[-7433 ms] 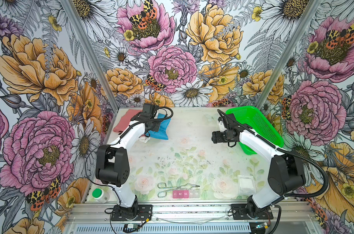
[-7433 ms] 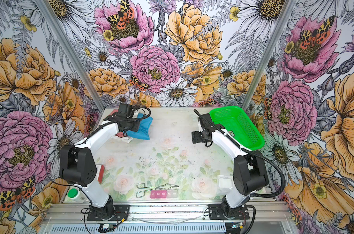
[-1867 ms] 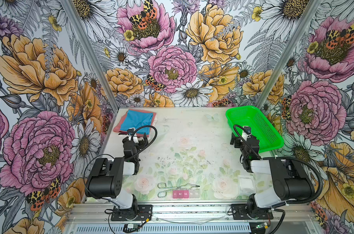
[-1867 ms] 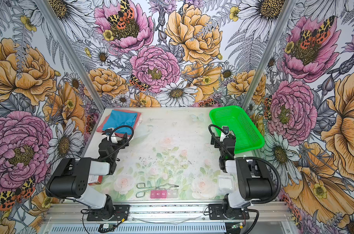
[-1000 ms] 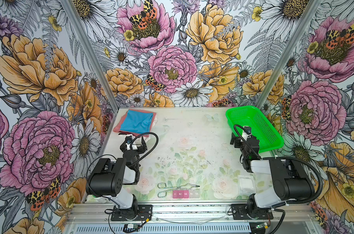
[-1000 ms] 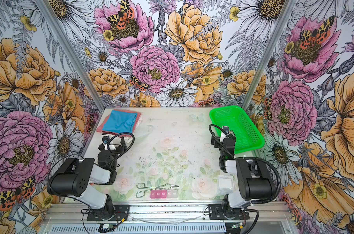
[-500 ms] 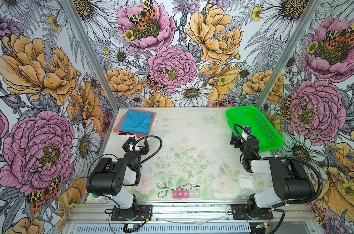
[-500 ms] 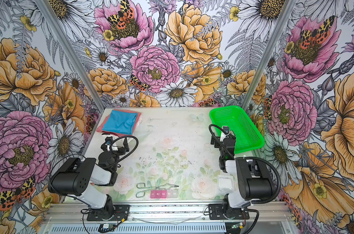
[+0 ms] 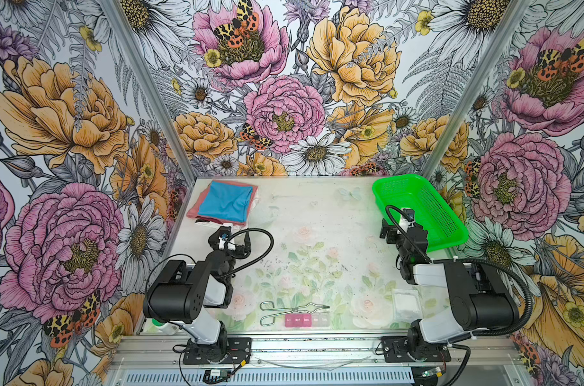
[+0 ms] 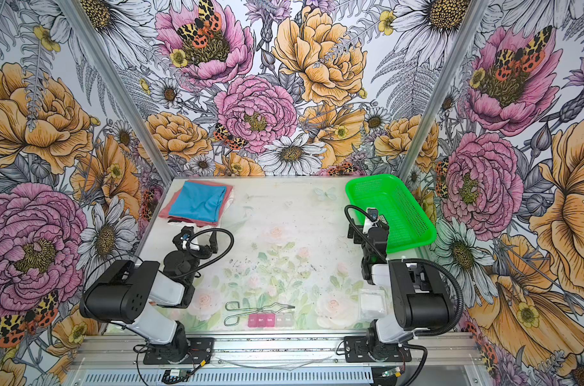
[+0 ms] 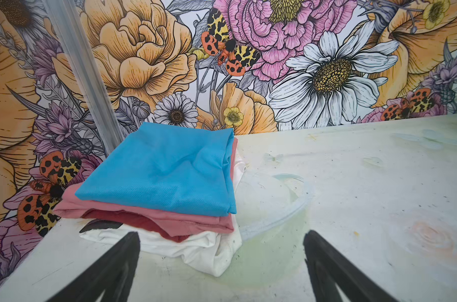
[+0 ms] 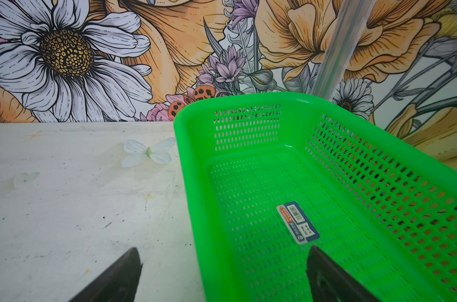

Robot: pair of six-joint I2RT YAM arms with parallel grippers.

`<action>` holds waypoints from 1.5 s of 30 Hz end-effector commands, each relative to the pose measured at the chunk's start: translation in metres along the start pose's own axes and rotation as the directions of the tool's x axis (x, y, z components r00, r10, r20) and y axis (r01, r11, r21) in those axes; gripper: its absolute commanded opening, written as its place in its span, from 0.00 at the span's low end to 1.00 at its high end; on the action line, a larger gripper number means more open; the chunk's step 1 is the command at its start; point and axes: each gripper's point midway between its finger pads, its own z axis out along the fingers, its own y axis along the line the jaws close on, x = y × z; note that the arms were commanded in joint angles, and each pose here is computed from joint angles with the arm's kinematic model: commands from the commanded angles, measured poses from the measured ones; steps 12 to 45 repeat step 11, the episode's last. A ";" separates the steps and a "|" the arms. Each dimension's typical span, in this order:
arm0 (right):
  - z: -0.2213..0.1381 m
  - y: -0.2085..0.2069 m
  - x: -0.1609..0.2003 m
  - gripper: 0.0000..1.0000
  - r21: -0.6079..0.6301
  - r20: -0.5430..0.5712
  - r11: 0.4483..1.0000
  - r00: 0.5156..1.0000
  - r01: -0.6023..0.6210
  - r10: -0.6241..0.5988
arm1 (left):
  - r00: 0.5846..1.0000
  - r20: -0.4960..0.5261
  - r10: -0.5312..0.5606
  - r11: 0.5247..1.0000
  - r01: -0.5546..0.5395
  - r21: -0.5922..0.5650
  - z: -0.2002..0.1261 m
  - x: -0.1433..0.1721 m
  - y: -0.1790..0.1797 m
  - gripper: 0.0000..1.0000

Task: Fold and stack t-shirts
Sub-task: Reset both arms

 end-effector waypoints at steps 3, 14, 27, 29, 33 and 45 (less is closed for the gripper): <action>0.001 -0.003 0.007 1.00 0.008 -0.012 1.000 1.000 -0.015 0.016 | 1.000 0.030 0.007 1.000 -0.008 0.025 0.001 -0.006 -0.005 0.99; 0.001 -0.002 0.007 1.00 0.008 -0.012 1.000 1.000 -0.015 0.015 | 1.000 0.026 0.014 1.000 -0.014 0.015 -0.001 -0.005 -0.005 0.99; 0.001 -0.002 0.007 1.00 0.008 -0.012 1.000 1.000 -0.015 0.015 | 1.000 0.026 0.014 1.000 -0.014 0.015 -0.001 -0.005 -0.005 0.99; 0.001 -0.002 0.007 1.00 0.008 -0.012 1.000 1.000 -0.015 0.015 | 1.000 0.026 0.014 1.000 -0.014 0.015 -0.001 -0.005 -0.005 0.99; 0.001 -0.002 0.007 1.00 0.008 -0.012 1.000 1.000 -0.015 0.015 | 1.000 0.026 0.014 1.000 -0.014 0.015 -0.001 -0.005 -0.005 0.99; 0.001 -0.002 0.007 1.00 0.008 -0.012 1.000 1.000 -0.015 0.015 | 1.000 0.026 0.014 1.000 -0.014 0.015 -0.001 -0.005 -0.005 0.99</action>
